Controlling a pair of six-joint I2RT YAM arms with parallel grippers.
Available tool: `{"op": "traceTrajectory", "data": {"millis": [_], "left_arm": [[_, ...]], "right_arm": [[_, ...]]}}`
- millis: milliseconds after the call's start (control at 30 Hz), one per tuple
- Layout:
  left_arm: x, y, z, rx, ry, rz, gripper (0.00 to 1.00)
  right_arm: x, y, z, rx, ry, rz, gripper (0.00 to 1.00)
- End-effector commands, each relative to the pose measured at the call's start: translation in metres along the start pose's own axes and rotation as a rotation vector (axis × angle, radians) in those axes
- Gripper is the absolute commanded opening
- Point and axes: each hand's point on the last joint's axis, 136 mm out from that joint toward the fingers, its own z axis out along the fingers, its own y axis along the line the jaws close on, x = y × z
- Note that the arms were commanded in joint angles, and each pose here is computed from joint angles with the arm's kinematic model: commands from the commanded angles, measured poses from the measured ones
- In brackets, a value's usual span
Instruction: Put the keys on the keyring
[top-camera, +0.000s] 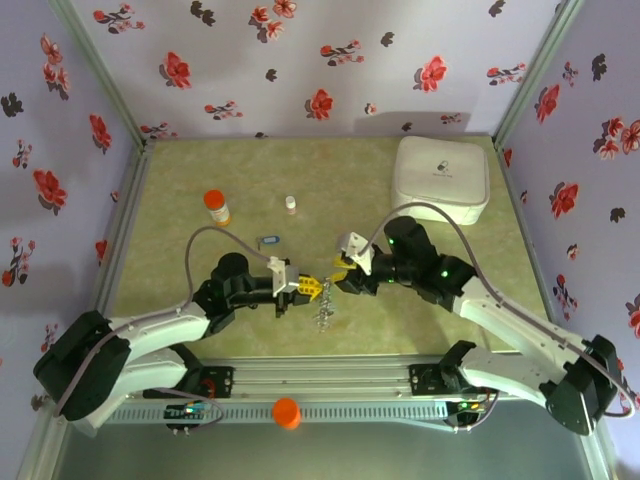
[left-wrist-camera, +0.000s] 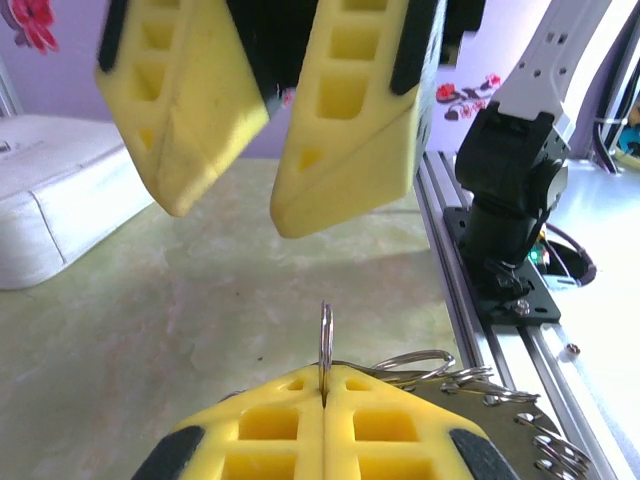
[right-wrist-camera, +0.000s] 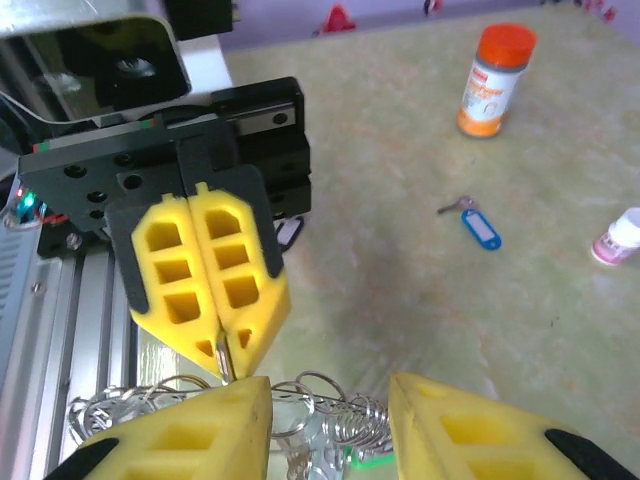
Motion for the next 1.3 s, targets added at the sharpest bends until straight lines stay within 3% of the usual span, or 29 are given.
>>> {"op": "traceTrajectory", "data": {"millis": [0, 333, 567, 800, 867, 1033, 1267], "left_arm": [[-0.028, 0.0, -0.006, -0.023, -0.136, 0.066, 0.0], [-0.026, -0.001, -0.007, -0.023, -0.147, 0.056, 0.0], [-0.028, -0.001, -0.007, -0.022, -0.157, 0.049, 0.0], [-0.027, -0.001, -0.009, -0.035, -0.156, 0.058, 0.0], [-0.028, 0.0, -0.009, -0.037, -0.156, 0.06, 0.0], [-0.026, 0.001, -0.008, -0.035, -0.15, 0.053, 0.0], [-0.03, 0.0, -0.008, -0.031, -0.159, 0.048, 0.0]], "right_arm": [[-0.027, 0.004, 0.002, -0.031, -0.201, 0.017, 0.35], [-0.004, 0.022, 0.009, -0.124, -0.228, 0.062, 0.35], [-0.01, 0.028, 0.011, -0.174, -0.261, 0.069, 0.31], [0.021, 0.005, 0.005, 0.038, -0.146, -0.005, 0.31], [0.026, 0.01, 0.002, 0.024, -0.124, 0.003, 0.33], [0.006, 0.034, 0.0, -0.13, -0.18, 0.055, 0.34], [-0.014, 0.034, 0.006, -0.124, -0.251, 0.004, 0.27]]}}
